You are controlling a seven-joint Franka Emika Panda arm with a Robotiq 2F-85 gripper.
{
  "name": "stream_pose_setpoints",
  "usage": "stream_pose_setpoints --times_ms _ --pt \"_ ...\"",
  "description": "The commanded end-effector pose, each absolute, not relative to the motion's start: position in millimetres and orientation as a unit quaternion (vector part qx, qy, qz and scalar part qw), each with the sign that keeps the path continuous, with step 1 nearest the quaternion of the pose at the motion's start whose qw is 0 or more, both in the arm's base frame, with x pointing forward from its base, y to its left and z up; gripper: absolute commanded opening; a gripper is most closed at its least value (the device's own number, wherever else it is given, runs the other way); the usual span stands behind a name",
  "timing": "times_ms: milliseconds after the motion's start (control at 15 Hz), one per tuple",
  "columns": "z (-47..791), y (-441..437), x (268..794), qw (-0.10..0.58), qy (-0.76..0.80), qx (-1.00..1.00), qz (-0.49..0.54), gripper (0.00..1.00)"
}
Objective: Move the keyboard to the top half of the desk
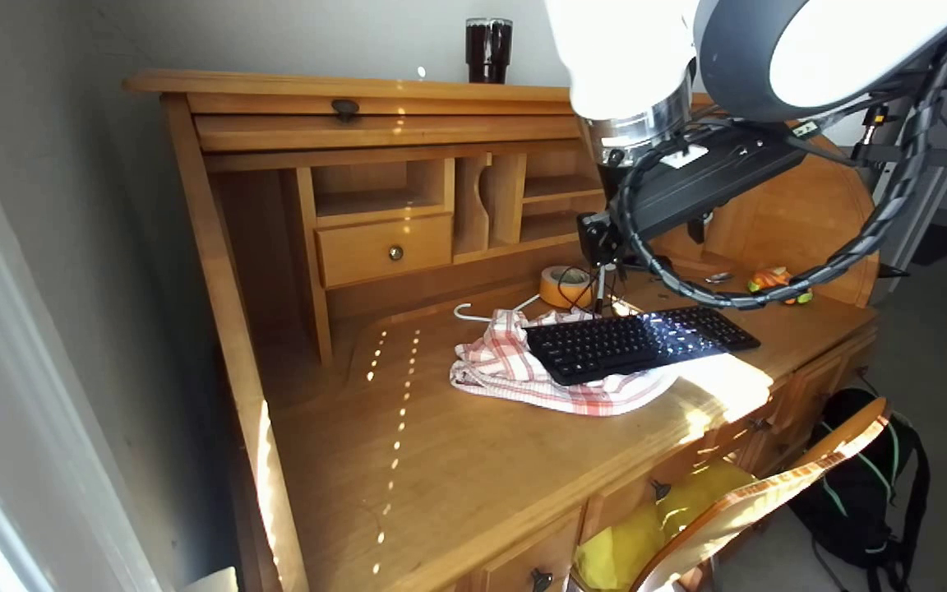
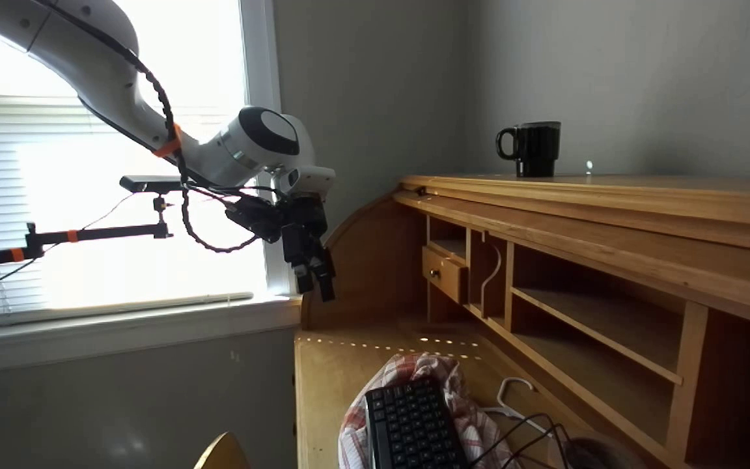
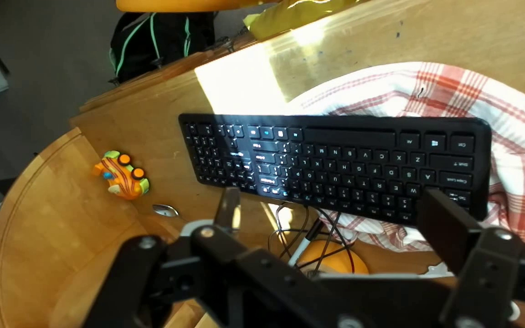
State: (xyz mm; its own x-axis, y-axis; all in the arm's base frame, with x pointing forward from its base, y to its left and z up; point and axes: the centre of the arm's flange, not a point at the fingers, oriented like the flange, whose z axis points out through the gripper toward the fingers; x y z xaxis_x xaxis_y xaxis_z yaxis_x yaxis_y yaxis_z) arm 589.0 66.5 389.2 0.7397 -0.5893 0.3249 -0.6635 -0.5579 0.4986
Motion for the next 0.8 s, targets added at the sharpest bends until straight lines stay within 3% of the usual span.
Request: stream_pose_setpoints --times_ms 0,733 --pt "390 66 589 0.308 -0.356 0.880 0.060 1.00" --pt "306 39 719 0.324 -0.328 0.886 0.058 1.00"
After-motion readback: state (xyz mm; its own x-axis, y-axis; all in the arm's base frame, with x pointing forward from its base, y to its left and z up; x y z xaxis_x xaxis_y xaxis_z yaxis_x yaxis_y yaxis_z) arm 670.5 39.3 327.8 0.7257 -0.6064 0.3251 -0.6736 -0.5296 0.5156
